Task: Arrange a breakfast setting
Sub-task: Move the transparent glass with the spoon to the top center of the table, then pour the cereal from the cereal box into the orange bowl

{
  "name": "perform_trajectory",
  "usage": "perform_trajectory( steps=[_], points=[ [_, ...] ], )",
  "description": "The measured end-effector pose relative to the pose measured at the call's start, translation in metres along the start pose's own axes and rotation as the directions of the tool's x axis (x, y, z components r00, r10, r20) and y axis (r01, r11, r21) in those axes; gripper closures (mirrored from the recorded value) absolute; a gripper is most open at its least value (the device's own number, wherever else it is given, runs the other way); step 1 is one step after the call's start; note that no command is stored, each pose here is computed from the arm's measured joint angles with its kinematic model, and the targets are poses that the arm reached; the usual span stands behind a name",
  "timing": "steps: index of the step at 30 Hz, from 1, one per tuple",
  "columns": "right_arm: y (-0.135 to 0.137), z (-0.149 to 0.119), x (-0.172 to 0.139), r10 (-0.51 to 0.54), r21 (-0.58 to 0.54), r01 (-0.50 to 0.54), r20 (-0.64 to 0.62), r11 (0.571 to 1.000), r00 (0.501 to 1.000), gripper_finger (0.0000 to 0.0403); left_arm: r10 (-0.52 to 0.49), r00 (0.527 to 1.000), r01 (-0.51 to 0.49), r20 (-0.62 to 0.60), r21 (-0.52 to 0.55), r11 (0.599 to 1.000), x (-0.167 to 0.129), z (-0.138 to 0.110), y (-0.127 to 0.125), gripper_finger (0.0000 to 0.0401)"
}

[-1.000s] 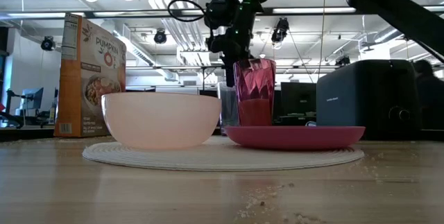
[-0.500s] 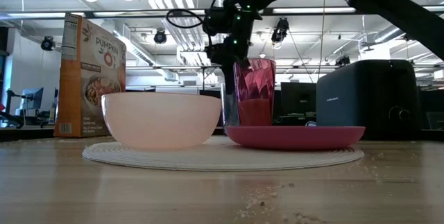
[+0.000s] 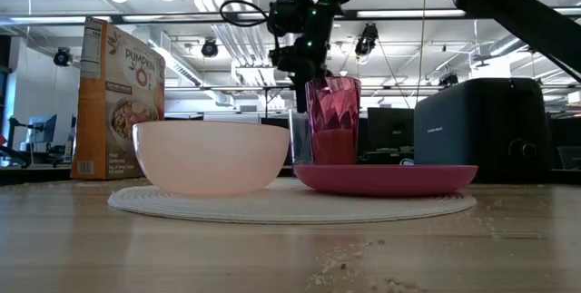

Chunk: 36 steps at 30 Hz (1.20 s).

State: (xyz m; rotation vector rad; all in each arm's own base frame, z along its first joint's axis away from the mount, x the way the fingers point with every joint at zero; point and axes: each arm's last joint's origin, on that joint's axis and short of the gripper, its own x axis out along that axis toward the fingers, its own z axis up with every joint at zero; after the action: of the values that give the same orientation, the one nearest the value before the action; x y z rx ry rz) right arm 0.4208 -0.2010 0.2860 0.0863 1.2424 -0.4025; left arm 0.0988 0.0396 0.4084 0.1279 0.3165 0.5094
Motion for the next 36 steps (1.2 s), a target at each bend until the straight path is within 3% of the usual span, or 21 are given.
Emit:
perform_trajectory(
  steps=[14,20,26,32,36],
  points=[
    [-0.003,-0.005,-0.029,-0.001,0.028,0.001,0.015,1.0,1.0,0.036,0.0,1.0,0.0,0.0,-0.001,1.0,0.0,0.0,0.0,0.0292],
    [-0.005,-0.01,-0.058,0.005,0.082,-0.01,0.06,0.997,0.998,0.036,-0.002,1.0,0.002,0.001,-0.018,1.0,0.0,0.0,0.0,0.0292],
    [0.001,-0.028,-0.084,0.125,0.146,-0.123,-0.004,0.982,0.992,0.036,-0.091,0.996,0.091,-0.003,-0.026,0.995,0.004,0.0,-0.004,0.0292],
    [0.018,-0.039,-0.102,0.154,0.163,-0.143,-0.058,0.976,0.986,0.036,-0.136,0.99,0.134,-0.038,-0.049,0.99,0.014,-0.001,-0.007,0.0292],
    [0.033,-0.041,-0.117,0.166,0.154,-0.16,-0.03,0.975,0.986,0.036,-0.189,0.98,0.185,-0.067,-0.056,0.981,0.023,-0.004,-0.011,0.0292]
  ],
)
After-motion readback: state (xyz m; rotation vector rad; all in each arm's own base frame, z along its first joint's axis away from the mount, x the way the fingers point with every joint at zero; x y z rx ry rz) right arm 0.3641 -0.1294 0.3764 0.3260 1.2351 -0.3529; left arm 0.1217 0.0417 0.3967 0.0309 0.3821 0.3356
